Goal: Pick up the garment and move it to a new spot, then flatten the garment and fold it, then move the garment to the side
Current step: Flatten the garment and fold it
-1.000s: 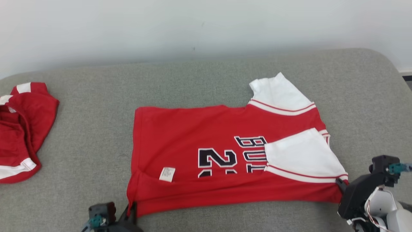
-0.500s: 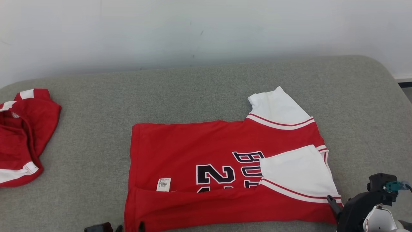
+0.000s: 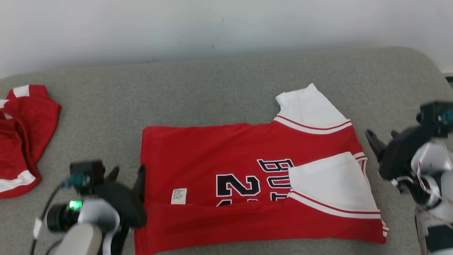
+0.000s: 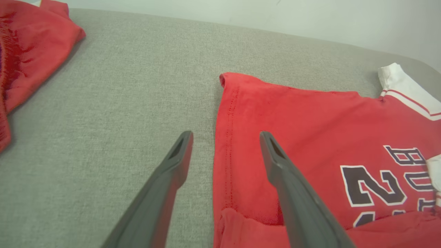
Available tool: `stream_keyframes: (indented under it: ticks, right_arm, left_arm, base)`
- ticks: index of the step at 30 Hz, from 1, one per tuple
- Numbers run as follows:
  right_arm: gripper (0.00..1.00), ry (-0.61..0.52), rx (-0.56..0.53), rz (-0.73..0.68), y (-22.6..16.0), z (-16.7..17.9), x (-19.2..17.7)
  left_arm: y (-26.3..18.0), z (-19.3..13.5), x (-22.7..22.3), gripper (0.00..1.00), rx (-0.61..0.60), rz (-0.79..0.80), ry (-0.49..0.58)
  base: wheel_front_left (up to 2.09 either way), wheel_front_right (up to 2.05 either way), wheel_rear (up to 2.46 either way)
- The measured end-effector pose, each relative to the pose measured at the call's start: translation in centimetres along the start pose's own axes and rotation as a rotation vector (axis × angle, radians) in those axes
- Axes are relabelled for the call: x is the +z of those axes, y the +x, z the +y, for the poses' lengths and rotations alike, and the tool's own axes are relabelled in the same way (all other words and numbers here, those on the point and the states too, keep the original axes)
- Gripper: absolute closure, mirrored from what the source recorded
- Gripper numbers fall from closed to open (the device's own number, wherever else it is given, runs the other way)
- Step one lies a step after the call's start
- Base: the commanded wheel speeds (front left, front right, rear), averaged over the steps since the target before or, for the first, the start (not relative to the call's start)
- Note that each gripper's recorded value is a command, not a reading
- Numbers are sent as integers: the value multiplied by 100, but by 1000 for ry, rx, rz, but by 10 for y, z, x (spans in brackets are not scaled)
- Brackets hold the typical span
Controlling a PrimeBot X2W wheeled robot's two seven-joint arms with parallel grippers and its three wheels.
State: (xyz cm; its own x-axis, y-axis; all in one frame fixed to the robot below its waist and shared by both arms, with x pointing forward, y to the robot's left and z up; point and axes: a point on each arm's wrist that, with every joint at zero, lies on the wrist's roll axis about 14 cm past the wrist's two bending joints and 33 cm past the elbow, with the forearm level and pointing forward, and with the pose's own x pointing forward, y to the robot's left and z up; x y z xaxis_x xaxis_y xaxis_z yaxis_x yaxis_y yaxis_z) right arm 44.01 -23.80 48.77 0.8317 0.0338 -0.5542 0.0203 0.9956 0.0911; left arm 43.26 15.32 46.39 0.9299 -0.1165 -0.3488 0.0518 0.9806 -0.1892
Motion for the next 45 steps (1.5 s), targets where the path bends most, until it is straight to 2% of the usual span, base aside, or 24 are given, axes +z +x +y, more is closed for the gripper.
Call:
stream_keyframes:
  ticks: [6,9,12,19,28,29,30,31,32,45]
  right_arm:
    - [0,0,79,20,35,28,34]
    - [0,-18,95,36,52,36,41]
    - [0,-24,101,42,68,40,47]
    - [0,-97,89,81,99,42,44]
    - [0,-100,64,121,116,31,34]
    - [0,-101,62,123,117,31,34]
    - [0,-103,61,122,118,30,35]
    - [0,-103,59,127,120,29,34]
    - [0,-103,58,131,121,29,34]
    - [0,-137,17,140,148,19,49]
  left_arm:
    - [50,-17,36,0,-38,38,-23]
    - [70,-17,33,0,-29,100,-11]
    - [87,-12,24,0,-1,177,52]
    - [114,-1,11,0,30,261,113]
    - [126,3,-8,0,28,320,165]
    - [127,3,-9,9,28,328,174]
    - [128,3,-11,39,23,334,181]
    - [129,3,-12,77,23,344,184]
    - [130,3,-13,100,17,350,187]
    - [144,7,-7,100,-16,345,149]
  base:
    - [0,0,0]
    - [0,0,0]
    - [0,0,0]
    - [0,0,0]
    - [0,0,0]
    - [0,0,0]
    - [0,0,0]
    - [0,0,0]
    - [0,0,0]
    - [0,0,0]
